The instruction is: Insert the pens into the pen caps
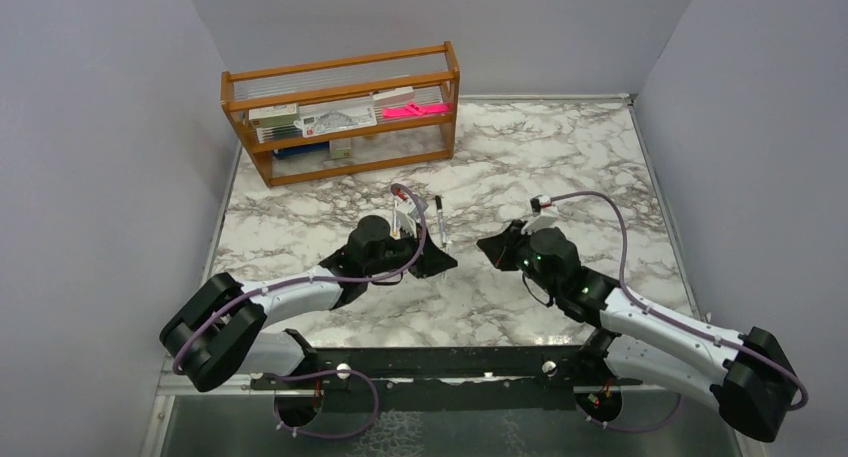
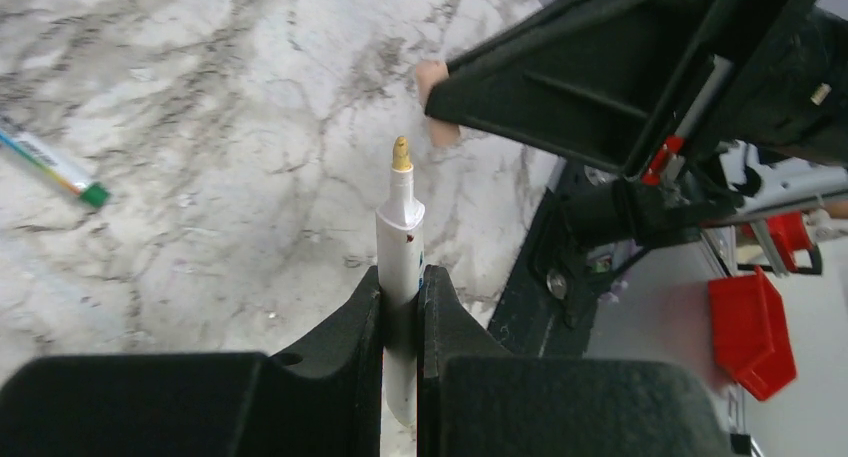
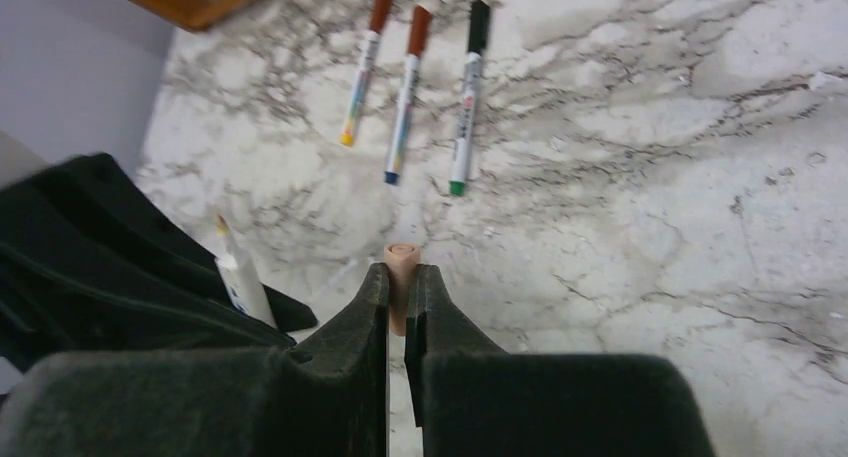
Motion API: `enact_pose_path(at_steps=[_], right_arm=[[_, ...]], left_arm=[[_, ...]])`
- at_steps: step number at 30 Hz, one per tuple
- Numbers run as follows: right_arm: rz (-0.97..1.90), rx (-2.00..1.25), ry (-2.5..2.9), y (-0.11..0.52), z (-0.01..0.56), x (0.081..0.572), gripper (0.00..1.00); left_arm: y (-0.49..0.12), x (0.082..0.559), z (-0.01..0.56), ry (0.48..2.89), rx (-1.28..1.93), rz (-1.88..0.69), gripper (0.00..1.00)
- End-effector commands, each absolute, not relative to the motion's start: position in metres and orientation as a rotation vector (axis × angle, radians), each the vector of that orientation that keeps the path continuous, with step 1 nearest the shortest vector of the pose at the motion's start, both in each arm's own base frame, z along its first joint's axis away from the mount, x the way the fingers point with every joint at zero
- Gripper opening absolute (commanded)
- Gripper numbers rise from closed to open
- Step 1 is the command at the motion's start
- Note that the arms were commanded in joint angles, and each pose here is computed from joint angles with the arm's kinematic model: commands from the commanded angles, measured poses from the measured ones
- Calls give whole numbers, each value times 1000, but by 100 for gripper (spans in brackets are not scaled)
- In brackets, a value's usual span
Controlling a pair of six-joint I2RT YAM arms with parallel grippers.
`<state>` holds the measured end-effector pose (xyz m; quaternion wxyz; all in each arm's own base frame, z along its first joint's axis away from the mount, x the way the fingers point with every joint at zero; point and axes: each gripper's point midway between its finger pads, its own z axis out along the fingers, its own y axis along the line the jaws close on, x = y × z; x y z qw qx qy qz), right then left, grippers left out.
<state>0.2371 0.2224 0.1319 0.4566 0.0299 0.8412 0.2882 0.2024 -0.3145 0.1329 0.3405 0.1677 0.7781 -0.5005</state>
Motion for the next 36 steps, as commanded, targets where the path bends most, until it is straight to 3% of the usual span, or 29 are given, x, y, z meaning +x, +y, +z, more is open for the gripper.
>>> enact_pose_path(at_steps=[1, 14, 36], right_arm=[[988, 169, 1781, 235, 193, 242, 1], [933, 150, 1733, 238, 234, 257, 1], [958, 88, 1765, 243, 220, 248, 1]], left_arm=[[-336, 173, 170, 1833, 525, -1517, 0], [-358, 179, 154, 1911, 443, -1380, 0], [-366, 182, 166, 1894, 449, -1383, 0]])
